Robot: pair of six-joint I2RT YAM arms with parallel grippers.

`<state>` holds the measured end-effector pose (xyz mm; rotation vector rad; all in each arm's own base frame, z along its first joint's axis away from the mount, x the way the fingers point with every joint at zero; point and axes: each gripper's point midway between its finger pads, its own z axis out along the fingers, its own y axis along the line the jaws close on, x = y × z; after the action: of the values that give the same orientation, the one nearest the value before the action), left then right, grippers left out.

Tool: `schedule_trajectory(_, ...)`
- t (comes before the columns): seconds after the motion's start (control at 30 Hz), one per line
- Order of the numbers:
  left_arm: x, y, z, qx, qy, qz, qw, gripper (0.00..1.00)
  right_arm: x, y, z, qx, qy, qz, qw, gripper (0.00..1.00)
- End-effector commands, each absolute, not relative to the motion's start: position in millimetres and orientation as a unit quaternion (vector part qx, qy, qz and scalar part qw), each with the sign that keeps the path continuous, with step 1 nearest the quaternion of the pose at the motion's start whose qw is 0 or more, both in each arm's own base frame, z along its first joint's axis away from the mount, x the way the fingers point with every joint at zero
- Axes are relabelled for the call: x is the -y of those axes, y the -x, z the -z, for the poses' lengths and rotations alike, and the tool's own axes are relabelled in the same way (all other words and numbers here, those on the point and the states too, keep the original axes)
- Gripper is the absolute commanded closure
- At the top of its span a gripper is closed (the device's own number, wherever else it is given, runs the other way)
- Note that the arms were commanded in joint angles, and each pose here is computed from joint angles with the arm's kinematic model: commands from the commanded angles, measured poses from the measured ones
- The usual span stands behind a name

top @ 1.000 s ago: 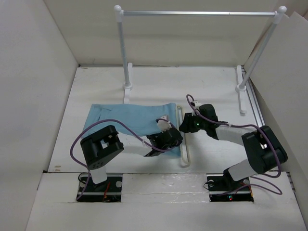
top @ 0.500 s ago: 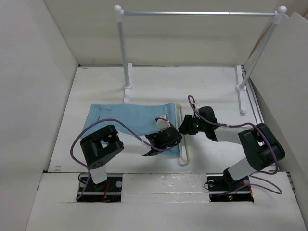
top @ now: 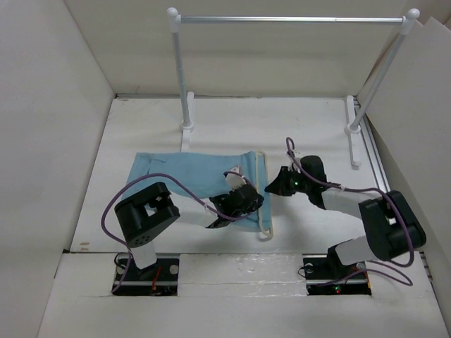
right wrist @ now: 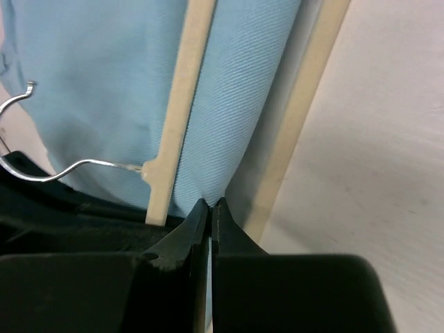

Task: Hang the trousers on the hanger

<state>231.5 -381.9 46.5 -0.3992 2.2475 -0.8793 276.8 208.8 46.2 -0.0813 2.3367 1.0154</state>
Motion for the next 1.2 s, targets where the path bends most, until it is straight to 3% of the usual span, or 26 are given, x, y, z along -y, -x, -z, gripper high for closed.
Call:
schedule_trajectory(0.0, 362, -241, -51, -0.862, 0.157, 0.316, 0.364, 1.0, -184, -292, -80, -0.868, 0.052, -0.355, 0.342, 1.0)
schedule_trajectory(0.2, 353, -247, -50, -0.869, 0.147, 0.291, 0.373, 1.0, -138, -306, -96, -0.872, 0.046, -0.319, 0.368, 1.0)
schedule_trajectory(0.53, 321, -251, -28, -0.892, 0.149, 0.219, 0.367, 1.0, -78, -282, -90, -0.886, 0.012, -0.279, 0.371, 1.0)
schedule_trajectory(0.63, 320, -253, -31, -0.889, 0.157, 0.228, 0.365, 1.0, -85, -273, -83, -0.888, 0.029, -0.293, 0.353, 1.0)
schedule_trajectory(0.67, 326, -255, -36, -0.885, 0.153, 0.24, 0.368, 1.0, -89, -269, -77, -0.89, 0.033, -0.298, 0.342, 0.94)
schedule_trajectory(0.7, 340, -261, -41, -0.883, 0.149, 0.25, 0.367, 1.0, -92, -267, -68, -0.894, 0.05, -0.3, 0.329, 0.53)
schedule_trajectory(0.73, 340, -261, -41, -0.883, 0.149, 0.25, 0.367, 1.0, -93, -265, -62, -0.897, 0.048, -0.306, 0.316, 0.53)
schedule_trajectory(0.8, 359, -260, -46, -0.883, 0.13, 0.259, 0.369, 1.0, -95, -273, -62, -0.893, 0.065, -0.314, 0.315, 0.24)
schedule_trajectory(1.0, 372, -255, -39, -0.888, 0.123, 0.261, 0.357, 1.0, -111, -315, -79, -0.873, 0.081, -0.352, 0.327, 0.1)
schedule_trajectory(1.17, 361, -249, -30, -0.892, 0.133, 0.253, 0.35, 1.0, -144, -314, -70, -0.86, 0.103, -0.409, 0.289, 0.12)
